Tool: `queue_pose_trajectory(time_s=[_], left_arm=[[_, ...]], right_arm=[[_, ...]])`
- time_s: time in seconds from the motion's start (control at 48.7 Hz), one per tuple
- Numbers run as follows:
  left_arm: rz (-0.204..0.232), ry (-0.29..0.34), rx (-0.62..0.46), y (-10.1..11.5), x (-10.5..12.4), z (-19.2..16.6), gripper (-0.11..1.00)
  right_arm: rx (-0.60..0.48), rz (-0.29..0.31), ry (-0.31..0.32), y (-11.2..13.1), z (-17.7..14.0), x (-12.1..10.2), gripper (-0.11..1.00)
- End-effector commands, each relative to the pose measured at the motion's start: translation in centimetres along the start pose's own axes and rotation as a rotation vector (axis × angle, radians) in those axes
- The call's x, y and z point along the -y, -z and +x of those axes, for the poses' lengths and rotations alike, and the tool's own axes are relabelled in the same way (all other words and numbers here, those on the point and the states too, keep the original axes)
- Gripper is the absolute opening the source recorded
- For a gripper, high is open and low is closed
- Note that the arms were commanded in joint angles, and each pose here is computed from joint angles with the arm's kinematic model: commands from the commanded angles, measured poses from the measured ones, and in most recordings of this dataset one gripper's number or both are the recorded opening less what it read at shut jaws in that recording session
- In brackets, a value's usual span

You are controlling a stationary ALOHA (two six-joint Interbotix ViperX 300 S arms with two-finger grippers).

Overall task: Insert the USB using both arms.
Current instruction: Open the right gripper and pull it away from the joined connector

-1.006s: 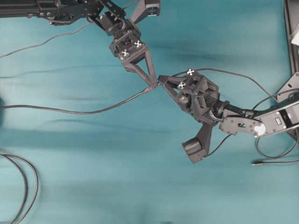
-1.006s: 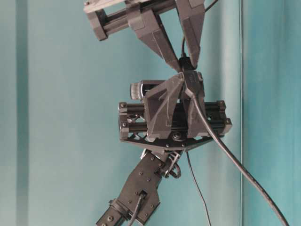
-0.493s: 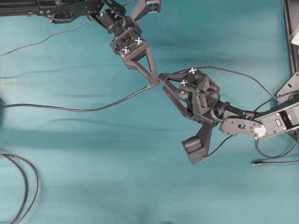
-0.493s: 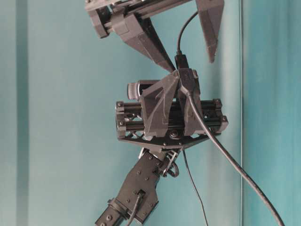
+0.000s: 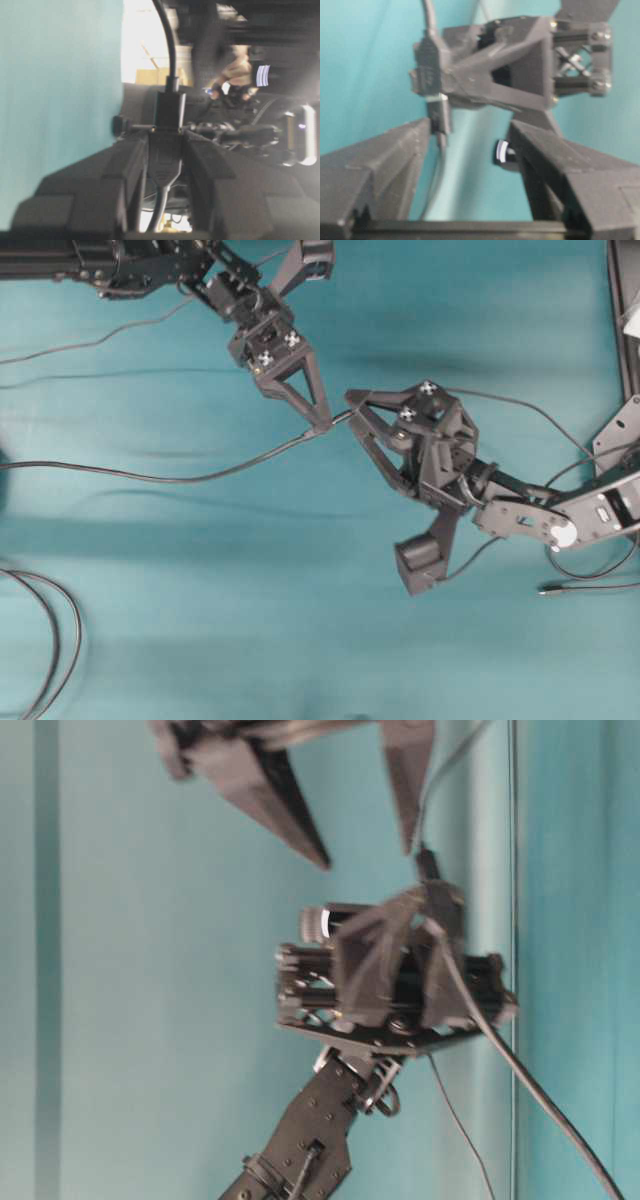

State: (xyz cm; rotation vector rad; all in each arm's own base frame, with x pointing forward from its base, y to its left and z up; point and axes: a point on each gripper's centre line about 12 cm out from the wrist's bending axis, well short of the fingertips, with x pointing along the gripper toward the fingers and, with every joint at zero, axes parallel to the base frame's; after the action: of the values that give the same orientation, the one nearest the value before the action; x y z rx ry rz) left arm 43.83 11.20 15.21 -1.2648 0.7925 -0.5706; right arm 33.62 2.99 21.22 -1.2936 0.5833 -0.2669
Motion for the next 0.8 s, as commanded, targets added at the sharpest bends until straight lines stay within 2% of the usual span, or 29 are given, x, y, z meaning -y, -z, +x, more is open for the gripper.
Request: queue_pose_trajectory(time_s=[0.0,0.082,0.246,0.369,0.493,0.616,0.636,0.698,0.78], left_arm=[[0.064,-0.033,0.029,-0.2,1.9,-1.2,0.27],[0.08,-0.087,0.048,-0.3,1.8,-1.8,0.28],[0.117,-0.159,0.086,-0.6,2.1,-2.6,0.28],[0.164,-0.245,0.114,-0.8,2.3,-2.7,0.27],[0.235,-0.35,0.124,-0.8,2.6,-2.1,0.27],[0.324,-0.454,0.082,0.0,2.6,-0.6,0.27],[0.349,-0.479,0.066,0.3,2.6,-0.1,0.28],[0.387,-0.517,0.033,0.9,2.4,1.0,0.27],[0.431,-0.562,-0.014,1.8,2.0,2.3,0.28]], right_arm=[[0.04,0.059,0.019,-1.4,-1.2,1.0,0.7],[0.052,0.129,-0.008,-2.3,-1.9,0.7,0.7],[0.049,0.328,-0.071,-3.7,-3.2,0.2,0.7],[0.032,0.478,-0.091,-4.5,-4.4,0.1,0.7],[0.005,0.639,-0.095,-4.8,-5.5,0.9,0.7],[-0.014,0.783,-0.104,-4.5,-6.5,1.8,0.7],[-0.018,0.803,-0.105,-4.4,-6.6,2.0,0.7],[-0.03,0.87,-0.117,-4.0,-7.0,2.5,0.7],[-0.035,0.918,-0.123,-3.6,-7.4,3.2,0.7]])
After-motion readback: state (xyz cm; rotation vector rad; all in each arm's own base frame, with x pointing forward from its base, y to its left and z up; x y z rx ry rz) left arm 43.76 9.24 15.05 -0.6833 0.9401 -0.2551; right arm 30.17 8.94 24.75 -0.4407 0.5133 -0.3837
